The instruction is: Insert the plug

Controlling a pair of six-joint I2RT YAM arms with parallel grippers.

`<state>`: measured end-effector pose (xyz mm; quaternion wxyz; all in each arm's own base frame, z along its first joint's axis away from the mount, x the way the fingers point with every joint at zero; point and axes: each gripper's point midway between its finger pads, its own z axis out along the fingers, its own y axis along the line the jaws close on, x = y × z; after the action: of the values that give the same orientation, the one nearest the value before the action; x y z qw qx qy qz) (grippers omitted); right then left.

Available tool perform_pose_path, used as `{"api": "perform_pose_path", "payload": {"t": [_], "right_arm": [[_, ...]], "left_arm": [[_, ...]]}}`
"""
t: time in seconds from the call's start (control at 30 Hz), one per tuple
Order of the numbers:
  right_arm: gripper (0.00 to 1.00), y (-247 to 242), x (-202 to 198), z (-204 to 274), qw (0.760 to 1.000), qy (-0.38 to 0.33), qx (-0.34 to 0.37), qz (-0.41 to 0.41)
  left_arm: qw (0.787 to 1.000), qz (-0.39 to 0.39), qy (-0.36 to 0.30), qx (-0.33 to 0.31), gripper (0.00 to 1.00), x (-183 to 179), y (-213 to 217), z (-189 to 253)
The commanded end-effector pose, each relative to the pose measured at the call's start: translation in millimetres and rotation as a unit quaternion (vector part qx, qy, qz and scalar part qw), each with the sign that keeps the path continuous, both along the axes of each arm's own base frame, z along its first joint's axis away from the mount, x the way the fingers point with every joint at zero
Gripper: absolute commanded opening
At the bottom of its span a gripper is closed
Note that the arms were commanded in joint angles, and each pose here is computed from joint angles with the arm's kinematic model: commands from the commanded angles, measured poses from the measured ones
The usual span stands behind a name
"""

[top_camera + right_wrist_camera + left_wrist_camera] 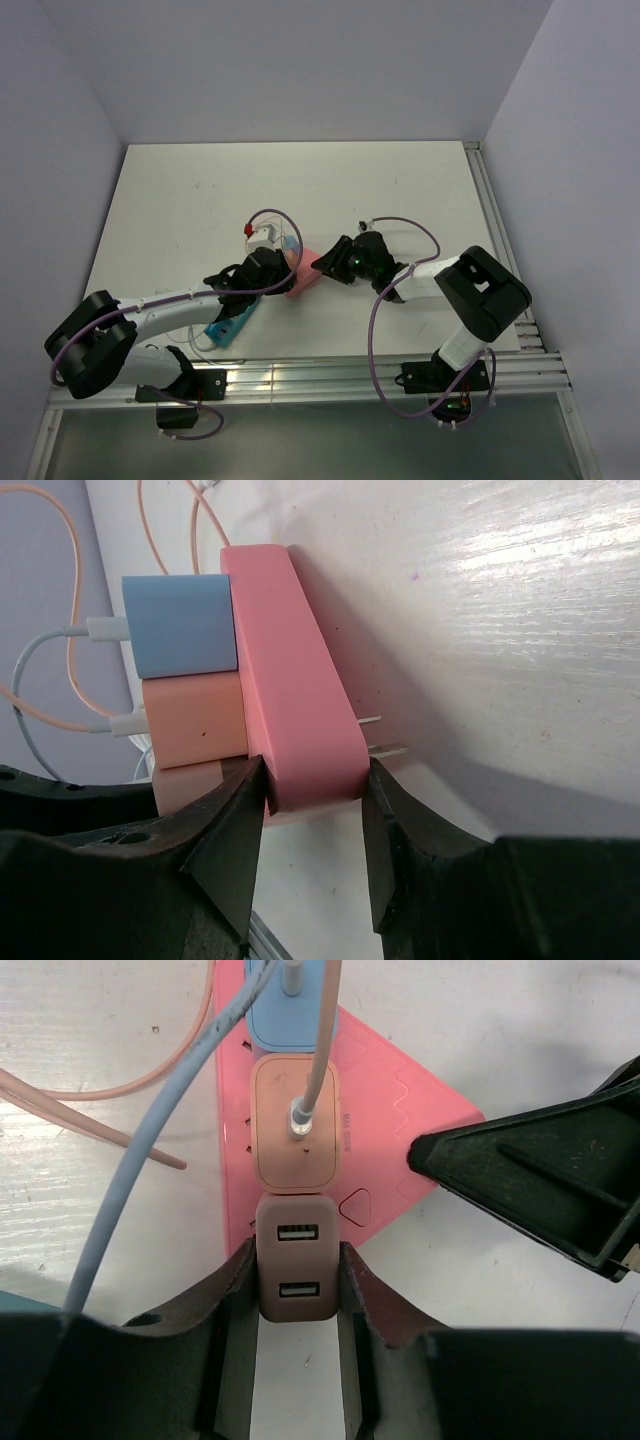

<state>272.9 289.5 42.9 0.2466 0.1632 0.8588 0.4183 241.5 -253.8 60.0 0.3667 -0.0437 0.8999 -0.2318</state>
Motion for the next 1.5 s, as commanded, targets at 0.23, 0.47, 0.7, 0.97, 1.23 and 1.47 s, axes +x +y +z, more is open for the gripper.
{"api": "perform_pose_path", "payload": {"t": [0.23,0.47,0.7,0.97,1.23,1.47], "right_arm": [[0.0,-2,-55,-44,0.992,0.074,-0.069,0.08],[0.0,-9,-56,-47,0.992,0.074,-0.079,0.072],[0.0,-7,-49,-43,0.993,0.069,-0.078,0.064],[0.0,-5,-21,-40,0.993,0.072,-0.076,0.047],[0.0,-1,63,-12,0.997,0.049,-0.061,0.003],[0.49,2,128,-6,0.998,0.06,-0.033,-0.002]], "left_arm": [[0.989,-0.057,0.121,0.057,0.31,-52,9,-47],[0.992,-0.055,0.105,0.033,0.65,-53,9,-30],[0.997,-0.053,0.049,-0.005,0.97,-49,14,24],[0.998,-0.029,0.006,-0.052,0.99,-50,25,79],[0.977,-0.046,-0.113,-0.175,1.0,-62,38,184],[0.96,-0.077,-0.133,-0.233,1.0,-82,40,210]]}}
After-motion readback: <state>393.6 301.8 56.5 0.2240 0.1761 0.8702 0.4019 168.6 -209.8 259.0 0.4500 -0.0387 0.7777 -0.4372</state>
